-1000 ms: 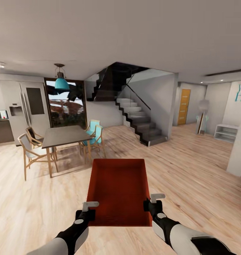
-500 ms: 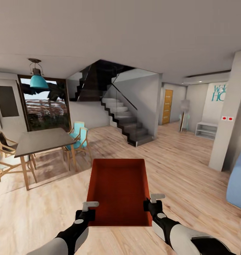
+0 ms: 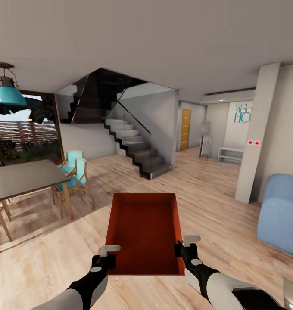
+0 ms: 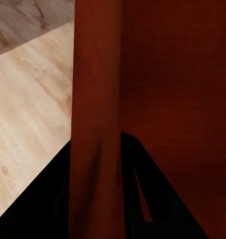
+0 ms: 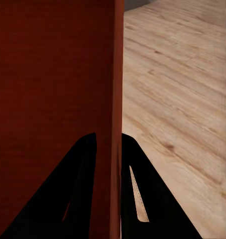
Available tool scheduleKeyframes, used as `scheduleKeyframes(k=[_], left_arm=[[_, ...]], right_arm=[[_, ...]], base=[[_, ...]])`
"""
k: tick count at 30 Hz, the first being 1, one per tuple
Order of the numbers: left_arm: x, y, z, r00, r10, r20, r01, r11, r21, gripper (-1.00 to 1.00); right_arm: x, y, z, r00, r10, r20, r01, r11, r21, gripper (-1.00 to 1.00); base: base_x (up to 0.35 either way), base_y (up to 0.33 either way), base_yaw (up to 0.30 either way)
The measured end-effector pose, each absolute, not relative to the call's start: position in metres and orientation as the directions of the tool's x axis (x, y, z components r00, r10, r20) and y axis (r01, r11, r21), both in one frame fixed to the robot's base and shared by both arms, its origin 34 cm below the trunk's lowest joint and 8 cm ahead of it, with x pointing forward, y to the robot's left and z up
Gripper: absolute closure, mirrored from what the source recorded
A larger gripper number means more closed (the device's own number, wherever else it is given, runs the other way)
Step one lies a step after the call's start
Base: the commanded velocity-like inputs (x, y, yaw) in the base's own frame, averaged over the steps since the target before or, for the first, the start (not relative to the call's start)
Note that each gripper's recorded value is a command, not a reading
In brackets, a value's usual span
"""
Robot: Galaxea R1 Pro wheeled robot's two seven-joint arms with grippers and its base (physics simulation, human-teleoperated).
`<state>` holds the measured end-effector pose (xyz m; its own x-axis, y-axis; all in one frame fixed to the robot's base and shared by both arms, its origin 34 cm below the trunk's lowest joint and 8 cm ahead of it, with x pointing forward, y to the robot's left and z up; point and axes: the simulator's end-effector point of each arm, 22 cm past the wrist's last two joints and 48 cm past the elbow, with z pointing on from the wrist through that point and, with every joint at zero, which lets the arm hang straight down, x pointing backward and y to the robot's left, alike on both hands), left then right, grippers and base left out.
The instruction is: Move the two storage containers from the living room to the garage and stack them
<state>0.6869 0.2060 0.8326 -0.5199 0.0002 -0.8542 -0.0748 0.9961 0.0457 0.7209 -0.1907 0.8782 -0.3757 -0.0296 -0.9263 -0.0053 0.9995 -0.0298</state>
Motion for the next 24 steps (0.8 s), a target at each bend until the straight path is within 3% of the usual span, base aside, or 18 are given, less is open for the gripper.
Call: scheduleKeyframes(k=[14, 24], left_arm=[[0.6869, 0.2060, 0.8326, -0.520, 0.000, -0.854, -0.075, 0.996, 0.046, 1.00], [0.6868, 0.2061, 0.8325, -0.520, 0.000, -0.854, -0.075, 0.996, 0.046, 1.00]], right_arm=[[0.7209, -0.1907, 0.8782, -0.376, -0.030, -0.926, -0.005, 1.000, -0.030, 1.00], [0.7209, -0.1906, 0.8781, -0.376, -0.030, -0.926, -0.006, 1.000, -0.030, 1.00]], base=[[0.321, 0.084, -0.257], [0.321, 0.084, -0.034]])
